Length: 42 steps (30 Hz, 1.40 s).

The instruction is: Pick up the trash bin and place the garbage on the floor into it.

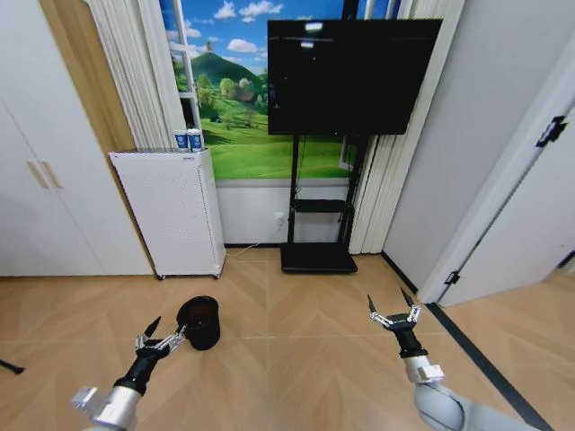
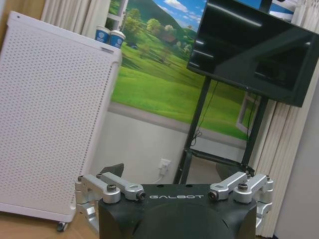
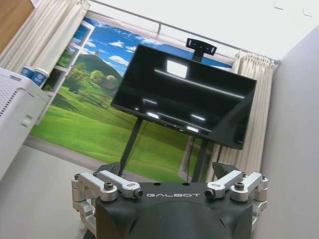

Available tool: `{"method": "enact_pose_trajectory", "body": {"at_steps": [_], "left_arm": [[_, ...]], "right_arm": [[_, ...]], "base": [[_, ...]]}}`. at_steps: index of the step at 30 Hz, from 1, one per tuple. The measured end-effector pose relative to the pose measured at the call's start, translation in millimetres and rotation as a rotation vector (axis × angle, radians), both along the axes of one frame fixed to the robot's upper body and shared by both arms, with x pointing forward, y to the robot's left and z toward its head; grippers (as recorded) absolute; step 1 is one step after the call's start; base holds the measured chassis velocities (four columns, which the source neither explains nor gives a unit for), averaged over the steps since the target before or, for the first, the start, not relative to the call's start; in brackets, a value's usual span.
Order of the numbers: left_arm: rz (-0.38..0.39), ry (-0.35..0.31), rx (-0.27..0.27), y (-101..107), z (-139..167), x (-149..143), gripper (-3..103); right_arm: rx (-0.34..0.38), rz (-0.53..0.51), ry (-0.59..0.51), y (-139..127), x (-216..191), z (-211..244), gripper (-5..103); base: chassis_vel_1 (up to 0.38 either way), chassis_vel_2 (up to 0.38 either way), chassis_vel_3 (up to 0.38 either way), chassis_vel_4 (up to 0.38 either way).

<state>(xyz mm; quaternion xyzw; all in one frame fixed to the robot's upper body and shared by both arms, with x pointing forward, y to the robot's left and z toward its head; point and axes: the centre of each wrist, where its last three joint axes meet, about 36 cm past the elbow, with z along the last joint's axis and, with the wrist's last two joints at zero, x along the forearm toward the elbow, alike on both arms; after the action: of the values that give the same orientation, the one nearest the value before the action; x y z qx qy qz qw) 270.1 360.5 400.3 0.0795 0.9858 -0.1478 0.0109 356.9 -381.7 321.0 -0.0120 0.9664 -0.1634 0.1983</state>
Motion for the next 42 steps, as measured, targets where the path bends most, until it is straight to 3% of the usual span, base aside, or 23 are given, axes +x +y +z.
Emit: {"method": "enact_pose_trajectory", "body": {"at_steps": [10,16,27,42], "left_arm": [[0.001,0.002,-0.002,0.5,-3.5,-1.9,100],[0.0,0.008,-0.008,-1.9,-5.7,-3.7,100],[0.0,0.012,-0.019,-7.2,-9.3,-5.5,100],[0.0,0.013,-0.036,-14.0,-13.3,-1.4,100]], "right_arm": [[-0.063,-0.015,-0.018,-8.8,-10.7,-7.8,100],[-0.041,0.004,-0.029,-7.1,-14.9,-5.4,100],[-0.023,-0.022,-0.037,-8.0,-20.9,-1.5,100],[-0.042,-0.039,-0.047,-9.6,-20.7,-12.8,100]], "base": [[-0.231,-0.232,0.237,0.209],[0.039,0.01,-0.004,0.002],[0.078,-0.06,-0.089,0.052],[0.237,-0.226,-0.243,0.25]]}}
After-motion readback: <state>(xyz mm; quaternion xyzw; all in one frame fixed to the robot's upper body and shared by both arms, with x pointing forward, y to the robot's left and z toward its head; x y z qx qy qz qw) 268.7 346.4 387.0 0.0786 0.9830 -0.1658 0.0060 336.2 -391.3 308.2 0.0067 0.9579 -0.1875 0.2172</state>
